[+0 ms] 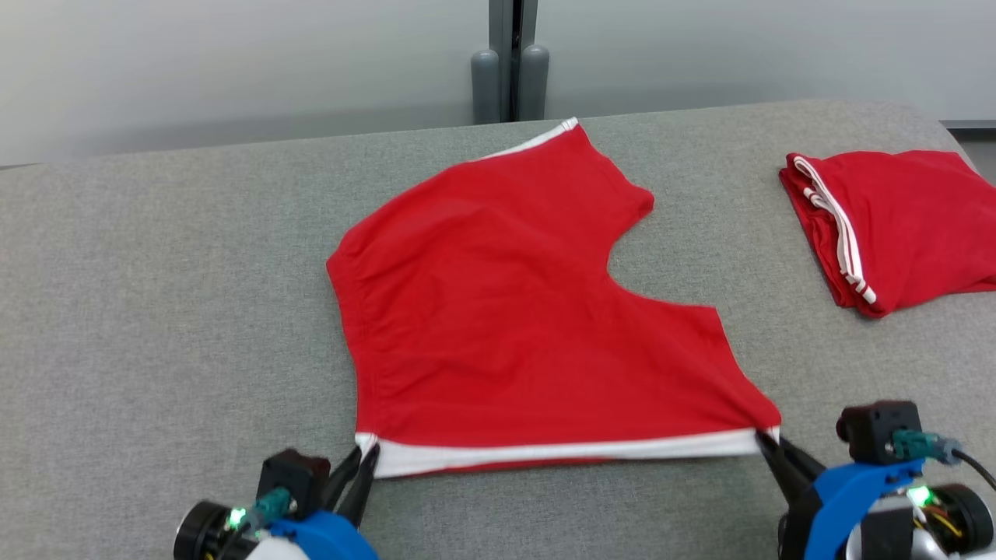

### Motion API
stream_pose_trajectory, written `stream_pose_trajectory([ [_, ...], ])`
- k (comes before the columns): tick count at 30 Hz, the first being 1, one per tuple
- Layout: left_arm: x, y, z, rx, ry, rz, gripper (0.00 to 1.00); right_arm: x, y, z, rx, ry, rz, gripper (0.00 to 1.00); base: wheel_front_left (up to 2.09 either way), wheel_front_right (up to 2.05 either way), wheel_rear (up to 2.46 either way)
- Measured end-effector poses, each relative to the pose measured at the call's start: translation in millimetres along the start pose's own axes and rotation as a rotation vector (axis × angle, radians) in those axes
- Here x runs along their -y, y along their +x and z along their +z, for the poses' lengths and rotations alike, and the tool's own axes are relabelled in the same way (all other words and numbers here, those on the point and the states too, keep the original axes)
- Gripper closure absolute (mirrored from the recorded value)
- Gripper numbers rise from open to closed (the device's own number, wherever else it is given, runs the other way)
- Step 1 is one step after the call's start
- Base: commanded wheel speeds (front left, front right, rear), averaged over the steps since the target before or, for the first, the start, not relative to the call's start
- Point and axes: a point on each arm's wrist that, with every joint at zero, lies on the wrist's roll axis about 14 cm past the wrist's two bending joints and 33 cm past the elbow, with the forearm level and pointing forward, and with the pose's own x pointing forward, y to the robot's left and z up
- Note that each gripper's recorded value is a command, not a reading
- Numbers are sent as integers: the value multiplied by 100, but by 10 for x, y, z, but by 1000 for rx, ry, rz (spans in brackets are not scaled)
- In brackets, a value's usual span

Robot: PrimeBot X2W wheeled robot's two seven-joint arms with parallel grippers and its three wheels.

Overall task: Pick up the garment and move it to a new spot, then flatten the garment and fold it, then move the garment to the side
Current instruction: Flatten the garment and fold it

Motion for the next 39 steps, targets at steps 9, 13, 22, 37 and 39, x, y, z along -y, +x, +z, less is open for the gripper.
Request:
stream_pose_trajectory([
  [9, 310, -457, -190, -117, -71, -47, 100, 11, -505, -172, -156, -15, -30, 100, 0, 0, 0],
  [13, 333, -522, -12, -68, -97, -55, 100, 13, -565, 86, -82, -27, -38, 100, 0, 0, 0],
  [22, 308, -293, 553, 48, -74, -92, 100, -110, -235, 745, 28, -162, 21, 100, 0, 0, 0],
  [37, -324, 451, 903, 121, -237, 54, 100, -390, 1030, 1345, -41, -260, 150, 100, 0, 0, 0],
  [39, -429, 526, 875, 119, -248, 87, 100, -453, 1193, 1420, -28, -264, 165, 100, 0, 0, 0],
])
